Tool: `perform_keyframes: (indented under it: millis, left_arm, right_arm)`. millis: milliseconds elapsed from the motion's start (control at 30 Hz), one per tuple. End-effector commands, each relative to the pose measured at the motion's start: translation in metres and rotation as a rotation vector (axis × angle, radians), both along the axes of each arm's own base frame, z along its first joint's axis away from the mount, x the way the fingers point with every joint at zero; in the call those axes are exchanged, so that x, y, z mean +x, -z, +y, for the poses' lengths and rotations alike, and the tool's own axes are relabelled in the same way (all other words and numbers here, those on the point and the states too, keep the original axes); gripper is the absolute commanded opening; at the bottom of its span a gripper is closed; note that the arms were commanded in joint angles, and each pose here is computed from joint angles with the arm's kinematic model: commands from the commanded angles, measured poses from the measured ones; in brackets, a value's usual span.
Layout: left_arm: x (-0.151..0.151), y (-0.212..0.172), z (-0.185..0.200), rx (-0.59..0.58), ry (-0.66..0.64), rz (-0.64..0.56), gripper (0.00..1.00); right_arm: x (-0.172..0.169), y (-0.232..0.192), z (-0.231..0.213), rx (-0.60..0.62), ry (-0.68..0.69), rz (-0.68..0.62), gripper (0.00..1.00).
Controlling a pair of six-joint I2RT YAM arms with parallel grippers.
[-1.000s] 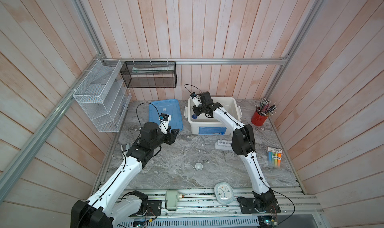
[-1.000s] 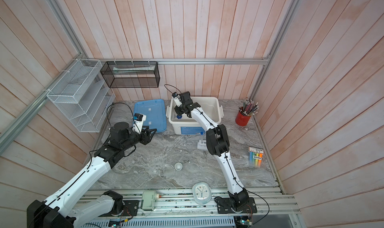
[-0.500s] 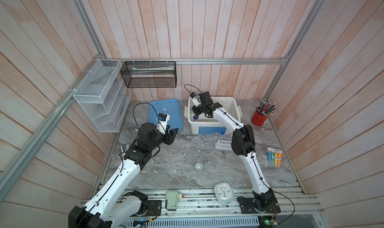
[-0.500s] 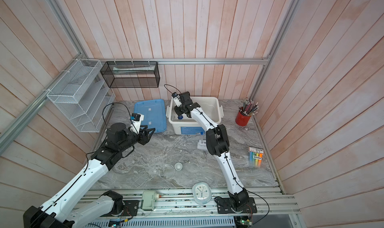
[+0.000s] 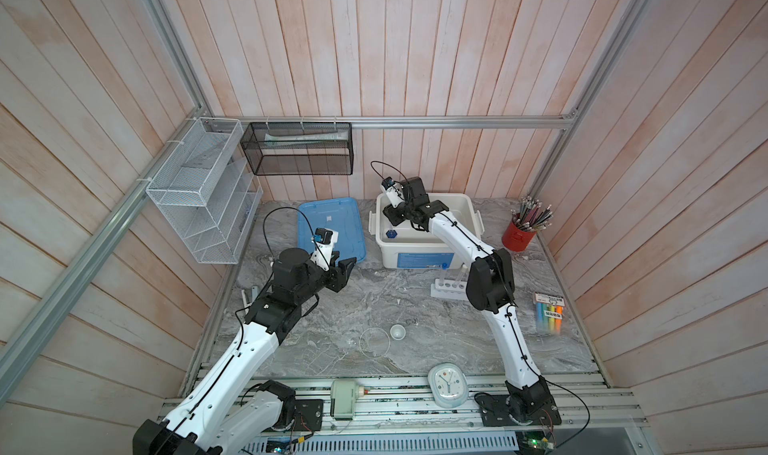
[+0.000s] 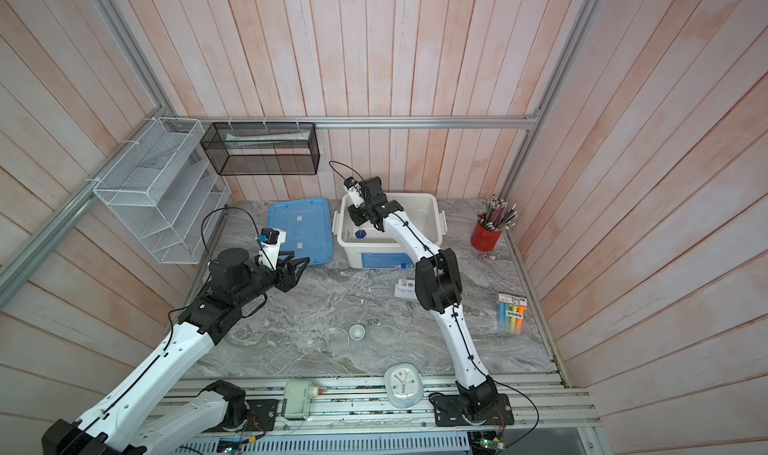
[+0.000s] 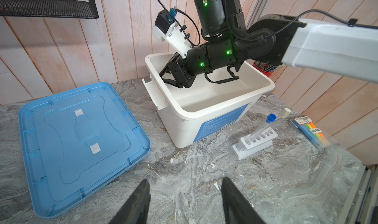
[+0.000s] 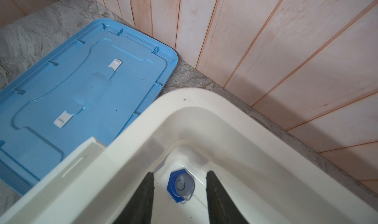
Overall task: Organize the chemistry lab equipment
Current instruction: 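Raise the right gripper out of the bin and draw it back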
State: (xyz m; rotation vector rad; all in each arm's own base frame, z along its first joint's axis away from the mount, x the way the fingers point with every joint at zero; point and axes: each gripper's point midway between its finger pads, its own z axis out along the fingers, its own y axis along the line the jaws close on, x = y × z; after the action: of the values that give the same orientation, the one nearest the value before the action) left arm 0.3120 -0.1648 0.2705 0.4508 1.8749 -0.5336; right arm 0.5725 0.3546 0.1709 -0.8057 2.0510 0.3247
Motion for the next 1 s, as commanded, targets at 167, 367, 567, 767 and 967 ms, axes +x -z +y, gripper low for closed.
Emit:
perform_keyframes:
  millis: [167, 367, 567, 767, 967]
  left_arm:
    - [-0.003, 0.001, 0.001, -0.005, 0.006, -0.005, 0.58]
    - [-0.003, -0.002, 0.002, -0.006, 0.002, -0.010, 0.58]
    - [-0.008, -0.008, 0.004, -0.010, 0.001, -0.024, 0.57]
    - [-0.017, -0.017, 0.008, -0.070, -0.008, -0.020, 0.58]
    - [-0.025, -0.021, 0.008, -0.111, 0.024, -0.012, 0.58]
  right_arm:
    - [0.001, -0.051, -0.007, 0.065, 0.004, -0.065, 0.44]
    - [0.000, -0.073, -0.010, 0.097, 0.003, -0.088, 0.44]
    - [-0.013, -0.117, -0.017, 0.123, 0.001, -0.136, 0.44]
    - [-0.037, -0.152, -0.031, 0.113, 0.036, -0.149, 0.44]
    - [-0.084, -0.166, -0.044, 0.057, 0.079, -0.148, 0.44]
